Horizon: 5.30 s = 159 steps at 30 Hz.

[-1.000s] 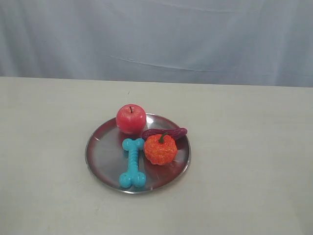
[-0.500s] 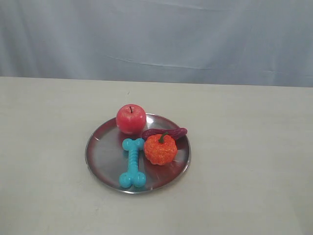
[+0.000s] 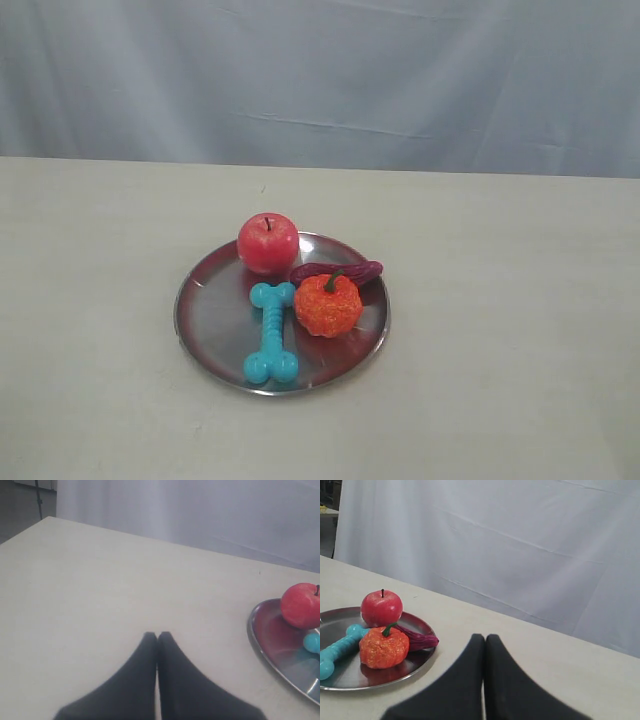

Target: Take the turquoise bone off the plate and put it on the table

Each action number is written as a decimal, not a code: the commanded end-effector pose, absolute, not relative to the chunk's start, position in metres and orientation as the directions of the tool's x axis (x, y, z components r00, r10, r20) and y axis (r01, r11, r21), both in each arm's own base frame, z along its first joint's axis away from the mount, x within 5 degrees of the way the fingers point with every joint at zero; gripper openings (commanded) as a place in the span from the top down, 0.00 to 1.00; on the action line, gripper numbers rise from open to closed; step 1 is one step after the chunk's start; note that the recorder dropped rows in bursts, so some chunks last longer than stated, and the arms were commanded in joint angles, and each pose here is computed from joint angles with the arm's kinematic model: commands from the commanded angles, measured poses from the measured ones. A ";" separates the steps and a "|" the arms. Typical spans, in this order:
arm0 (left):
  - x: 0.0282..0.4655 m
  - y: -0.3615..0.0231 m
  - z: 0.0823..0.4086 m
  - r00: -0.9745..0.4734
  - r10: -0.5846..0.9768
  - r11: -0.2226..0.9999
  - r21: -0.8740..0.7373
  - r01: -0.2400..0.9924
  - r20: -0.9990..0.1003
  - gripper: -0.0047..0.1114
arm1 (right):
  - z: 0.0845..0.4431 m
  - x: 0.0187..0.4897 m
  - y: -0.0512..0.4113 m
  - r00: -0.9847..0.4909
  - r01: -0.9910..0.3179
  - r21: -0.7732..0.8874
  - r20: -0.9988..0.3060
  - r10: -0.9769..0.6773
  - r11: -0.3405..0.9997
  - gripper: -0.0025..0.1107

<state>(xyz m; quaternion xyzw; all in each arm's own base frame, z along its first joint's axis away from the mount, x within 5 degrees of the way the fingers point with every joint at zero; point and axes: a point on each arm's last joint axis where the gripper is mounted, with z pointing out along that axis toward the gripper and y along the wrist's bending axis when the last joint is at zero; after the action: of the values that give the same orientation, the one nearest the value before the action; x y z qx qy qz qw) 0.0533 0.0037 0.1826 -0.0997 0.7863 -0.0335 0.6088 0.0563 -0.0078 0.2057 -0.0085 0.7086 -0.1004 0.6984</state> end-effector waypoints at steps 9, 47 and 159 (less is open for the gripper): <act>0.053 0.004 0.182 -0.234 -0.201 0.977 -0.177 -0.120 -0.951 0.96 | 0.236 0.050 -0.008 0.065 0.145 -0.070 -0.995 -0.080 0.987 0.98; 0.053 0.004 0.182 -0.234 -0.201 0.977 -0.177 -0.120 -0.951 0.96 | 0.355 0.215 0.036 -0.787 -0.059 0.219 -0.611 0.090 0.974 0.98; 0.053 0.004 0.182 -0.234 -0.201 0.977 -0.177 -0.120 -0.951 0.96 | 0.198 0.427 0.153 -0.890 0.038 0.086 -0.450 0.073 0.996 0.98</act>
<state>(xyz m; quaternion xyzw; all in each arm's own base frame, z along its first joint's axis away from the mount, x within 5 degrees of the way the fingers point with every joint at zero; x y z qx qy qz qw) 0.0533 0.0037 0.1826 -0.0997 0.7863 -0.0335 0.6088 0.4307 0.1552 0.1625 0.0224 0.9791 0.0254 0.2005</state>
